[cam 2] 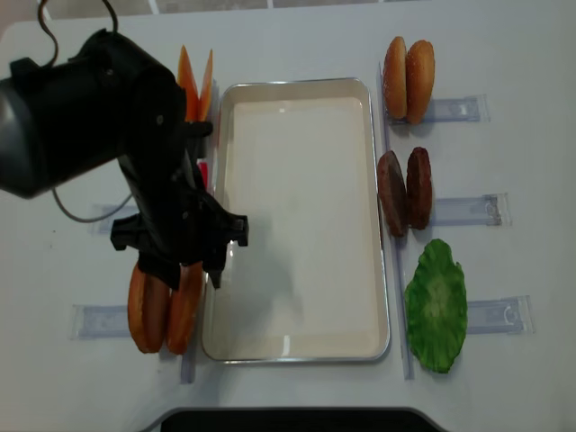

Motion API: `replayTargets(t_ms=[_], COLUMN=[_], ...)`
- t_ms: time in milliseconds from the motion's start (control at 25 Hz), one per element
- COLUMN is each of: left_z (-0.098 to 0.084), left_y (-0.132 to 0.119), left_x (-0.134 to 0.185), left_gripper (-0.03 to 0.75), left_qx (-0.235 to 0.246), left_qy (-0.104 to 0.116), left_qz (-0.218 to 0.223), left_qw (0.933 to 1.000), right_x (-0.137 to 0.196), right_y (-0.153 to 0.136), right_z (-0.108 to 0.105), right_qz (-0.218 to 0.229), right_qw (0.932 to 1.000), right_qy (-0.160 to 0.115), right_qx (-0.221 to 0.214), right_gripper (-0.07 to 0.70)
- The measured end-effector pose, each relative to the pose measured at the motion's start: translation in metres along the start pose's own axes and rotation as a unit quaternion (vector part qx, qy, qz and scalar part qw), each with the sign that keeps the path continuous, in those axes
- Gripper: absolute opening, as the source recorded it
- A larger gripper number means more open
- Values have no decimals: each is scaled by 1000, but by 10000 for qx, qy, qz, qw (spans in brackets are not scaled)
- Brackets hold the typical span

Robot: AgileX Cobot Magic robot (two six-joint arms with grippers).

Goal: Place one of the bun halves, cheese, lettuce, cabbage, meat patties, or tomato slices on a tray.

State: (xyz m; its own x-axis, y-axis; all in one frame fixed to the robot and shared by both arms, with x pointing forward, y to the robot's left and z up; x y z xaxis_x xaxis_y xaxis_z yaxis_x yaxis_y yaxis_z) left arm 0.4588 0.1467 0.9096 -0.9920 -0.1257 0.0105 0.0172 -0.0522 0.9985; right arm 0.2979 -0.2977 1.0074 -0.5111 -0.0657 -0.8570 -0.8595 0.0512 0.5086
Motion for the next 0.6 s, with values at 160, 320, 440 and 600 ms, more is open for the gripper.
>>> replayTargets(t_ms=[160, 320, 440, 600], left_z=[4, 8, 7, 2], left_y=[-17, -19, -15, 7], left_x=[2, 3, 3, 3], left_gripper=[413, 147, 147, 147], left_qx=[-219, -362, -313, -30], left_qy=[-96, -357, -511, -518], left_qz=[167, 228, 224, 53], left_qw=[9996, 9984, 9980, 9986], right_x=[0, 0, 0, 0], right_y=[0, 0, 0, 0], right_z=[0, 0, 0, 0], right_qz=[0, 0, -1, -1], right_qw=[10000, 10000, 10000, 10000], right_qy=[0, 0, -2, -2], right_qx=[0, 0, -4, -4], right_gripper=[445, 445, 445, 445])
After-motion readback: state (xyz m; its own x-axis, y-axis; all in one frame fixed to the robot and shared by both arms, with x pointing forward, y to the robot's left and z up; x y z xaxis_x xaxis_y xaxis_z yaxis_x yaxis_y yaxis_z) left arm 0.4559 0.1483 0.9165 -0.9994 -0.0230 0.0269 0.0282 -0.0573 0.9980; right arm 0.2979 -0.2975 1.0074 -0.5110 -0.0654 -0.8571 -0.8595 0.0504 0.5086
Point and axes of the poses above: a point on each arm's last joint axis where the gripper is mounted, y pointing back along that axis away from the gripper, z along the wrist's bending axis when the last joint is at zero, x = y × z, the point moved 8 cm from there along -y, pointing out along that axis toward the gripper, and after that the axes turned 5 degrees about y, right-handed, at the moved point
